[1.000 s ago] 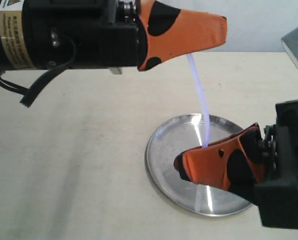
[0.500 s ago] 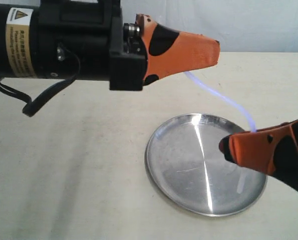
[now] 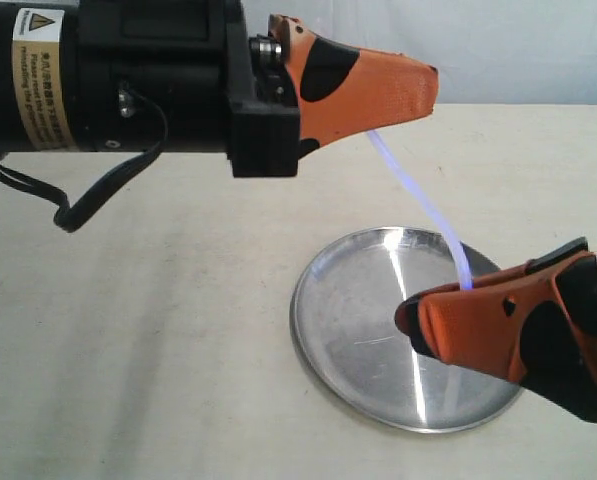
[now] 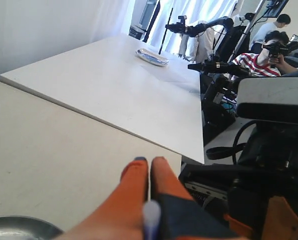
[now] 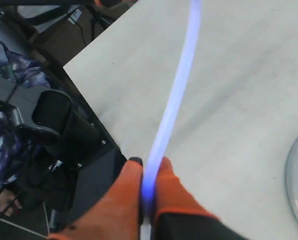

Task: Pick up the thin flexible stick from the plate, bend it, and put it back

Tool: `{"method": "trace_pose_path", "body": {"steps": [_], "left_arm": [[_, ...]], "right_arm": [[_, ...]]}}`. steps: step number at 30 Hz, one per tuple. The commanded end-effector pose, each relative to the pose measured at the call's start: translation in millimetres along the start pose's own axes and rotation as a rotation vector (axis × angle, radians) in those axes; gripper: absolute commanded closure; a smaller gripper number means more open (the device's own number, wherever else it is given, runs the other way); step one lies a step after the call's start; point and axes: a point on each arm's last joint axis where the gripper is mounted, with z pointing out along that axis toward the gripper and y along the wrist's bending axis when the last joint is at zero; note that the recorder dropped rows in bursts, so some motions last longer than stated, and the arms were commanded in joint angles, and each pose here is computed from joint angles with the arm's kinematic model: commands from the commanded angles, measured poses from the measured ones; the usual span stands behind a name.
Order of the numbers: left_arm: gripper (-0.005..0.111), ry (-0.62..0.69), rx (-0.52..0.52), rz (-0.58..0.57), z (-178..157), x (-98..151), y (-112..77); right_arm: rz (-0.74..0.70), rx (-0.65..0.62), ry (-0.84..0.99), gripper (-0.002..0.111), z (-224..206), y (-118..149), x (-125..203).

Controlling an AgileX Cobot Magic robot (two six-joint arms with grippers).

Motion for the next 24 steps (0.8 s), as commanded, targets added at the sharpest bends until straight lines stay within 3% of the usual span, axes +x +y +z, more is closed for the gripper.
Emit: {"method": "trace_pose_path", "body": {"steps": [1,5,7,13,21,24], "left_arm": [[0.107,-0.006,-0.017,0.001,-0.1,-0.1,-0.2],[0.107,-0.011,-0.016,-0.004,-0.1,-0.5,-0.3],[0.107,-0.017,-0.016,-0.011,-0.1,-1.1,-0.3],[0.107,-0.018,-0.016,-0.011,-0.1,-1.1,-0.3],[0.107,-0.042,-0.013,-0.038,-0.1,-3.3,-0.5],[0.107,-0.042,-0.011,-0.038,-0.1,-3.3,-0.7]], "right_arm": [[-0.004,0.041,0.013,0.087,-1.2,-3.0,-0.2],[-0.013,0.062,0.011,0.060,-1.3,-4.9,-0.3],[-0.019,0.079,0.006,0.056,-1.4,-6.4,-0.9],[-0.057,0.117,0.027,0.063,-1.7,-10.0,0.9],[-0.100,0.150,0.082,0.084,-2.4,-13.2,5.4],[-0.098,0.155,0.093,0.085,-0.2,-14.7,5.2]]}}
